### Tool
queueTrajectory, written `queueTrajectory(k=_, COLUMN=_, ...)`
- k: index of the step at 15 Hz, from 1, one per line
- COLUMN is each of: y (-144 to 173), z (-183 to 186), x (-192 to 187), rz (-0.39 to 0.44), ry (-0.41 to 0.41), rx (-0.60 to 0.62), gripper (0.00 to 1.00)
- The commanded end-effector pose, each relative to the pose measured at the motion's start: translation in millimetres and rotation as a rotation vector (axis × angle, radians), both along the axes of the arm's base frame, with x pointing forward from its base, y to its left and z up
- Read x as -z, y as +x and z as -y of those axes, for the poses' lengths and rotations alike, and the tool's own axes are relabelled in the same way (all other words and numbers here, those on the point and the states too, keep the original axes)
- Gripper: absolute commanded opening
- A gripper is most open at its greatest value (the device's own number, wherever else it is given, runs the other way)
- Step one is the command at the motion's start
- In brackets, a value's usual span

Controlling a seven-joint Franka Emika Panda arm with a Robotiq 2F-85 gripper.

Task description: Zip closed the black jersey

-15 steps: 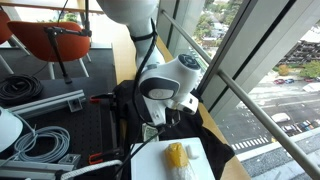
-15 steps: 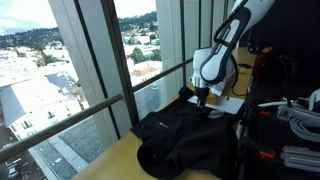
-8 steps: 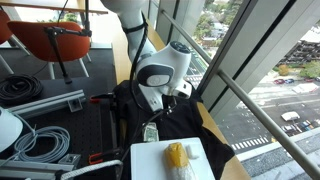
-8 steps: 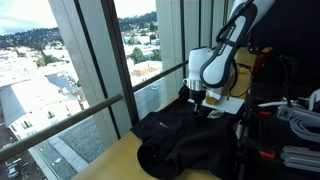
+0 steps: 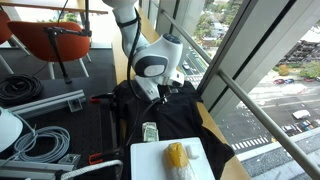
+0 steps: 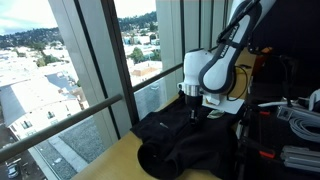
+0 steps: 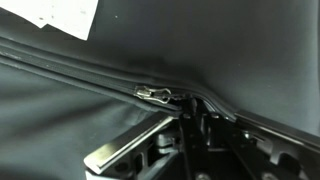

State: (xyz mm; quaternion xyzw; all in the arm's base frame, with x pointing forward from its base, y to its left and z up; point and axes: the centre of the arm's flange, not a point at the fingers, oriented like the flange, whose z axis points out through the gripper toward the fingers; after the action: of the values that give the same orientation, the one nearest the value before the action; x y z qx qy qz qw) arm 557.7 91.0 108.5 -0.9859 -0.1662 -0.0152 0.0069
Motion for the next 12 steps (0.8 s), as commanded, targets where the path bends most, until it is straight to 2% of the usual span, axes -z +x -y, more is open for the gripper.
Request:
queueTrajectory(k=1, y=1, z=-37, x=-1, rz=-0.002, ry=0.029, rx=-0.051, gripper=0.02)
queueTrajectory(k=12, y=14, z=-121, x=-19, rz=-0.004, ry=0.15, rx=-0.2, gripper=0.02)
